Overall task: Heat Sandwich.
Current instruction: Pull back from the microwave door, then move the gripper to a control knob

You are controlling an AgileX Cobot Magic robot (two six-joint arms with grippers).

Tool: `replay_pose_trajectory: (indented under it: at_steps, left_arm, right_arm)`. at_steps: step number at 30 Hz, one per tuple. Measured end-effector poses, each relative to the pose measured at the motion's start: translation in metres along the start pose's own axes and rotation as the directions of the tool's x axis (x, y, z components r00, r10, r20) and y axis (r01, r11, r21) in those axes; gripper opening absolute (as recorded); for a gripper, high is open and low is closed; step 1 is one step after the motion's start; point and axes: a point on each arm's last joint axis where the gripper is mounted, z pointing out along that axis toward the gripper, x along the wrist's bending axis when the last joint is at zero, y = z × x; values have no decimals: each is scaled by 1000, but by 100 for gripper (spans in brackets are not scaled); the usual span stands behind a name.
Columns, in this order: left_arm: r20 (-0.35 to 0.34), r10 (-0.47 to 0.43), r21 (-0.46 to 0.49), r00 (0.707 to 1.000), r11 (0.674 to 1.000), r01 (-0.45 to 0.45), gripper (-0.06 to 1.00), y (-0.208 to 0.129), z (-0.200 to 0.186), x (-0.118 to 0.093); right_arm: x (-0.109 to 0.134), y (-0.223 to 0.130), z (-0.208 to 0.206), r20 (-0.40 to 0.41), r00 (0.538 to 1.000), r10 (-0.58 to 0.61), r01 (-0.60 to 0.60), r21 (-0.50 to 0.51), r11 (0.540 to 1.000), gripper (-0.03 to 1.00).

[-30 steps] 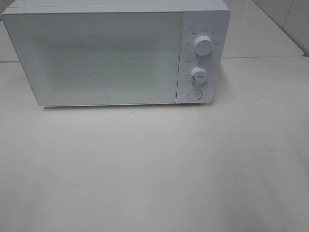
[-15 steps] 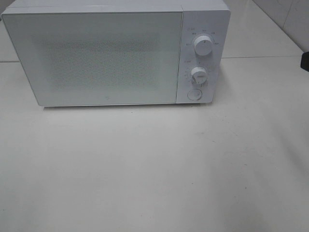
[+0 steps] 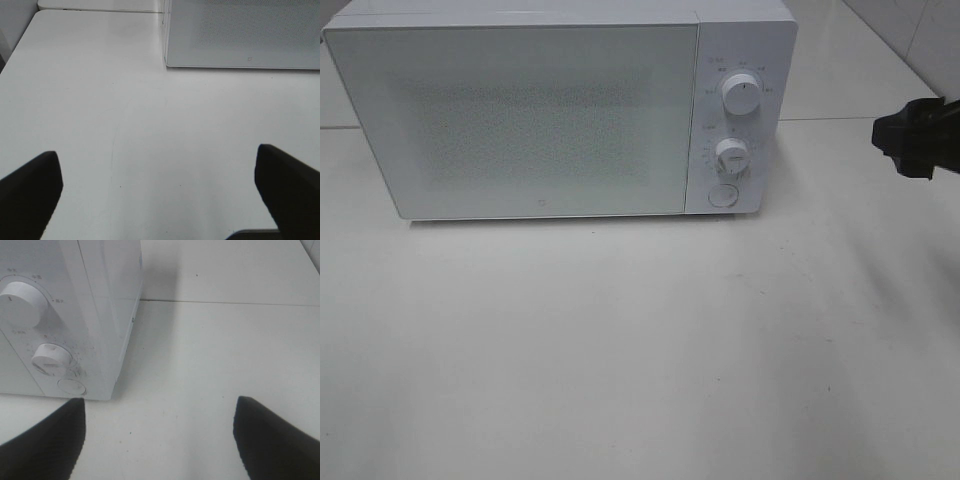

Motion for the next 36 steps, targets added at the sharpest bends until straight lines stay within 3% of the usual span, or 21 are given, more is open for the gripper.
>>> replay_pose_trajectory:
  at_steps: [7,12,21,36]
  left_arm:
    - [0,0,0,1000,1000,0,97,0,0,0]
    - [0,0,0,1000,1000,0,97,0,0,0]
    - [0,0,0,1000,1000,0,97,0,0,0]
    - [0,0,0,1000,1000,0,97,0,0,0]
  right_arm:
    - [10,-7,17,-9,999,-33,33,-68,997,77]
    - [35,-19,27,-9,997,-79,77,-127,989,77]
    - [67,-31,38,24,999,-47,51,-202,978,77]
    - [112,-54,65,8,997,-82,82,-199,977,77]
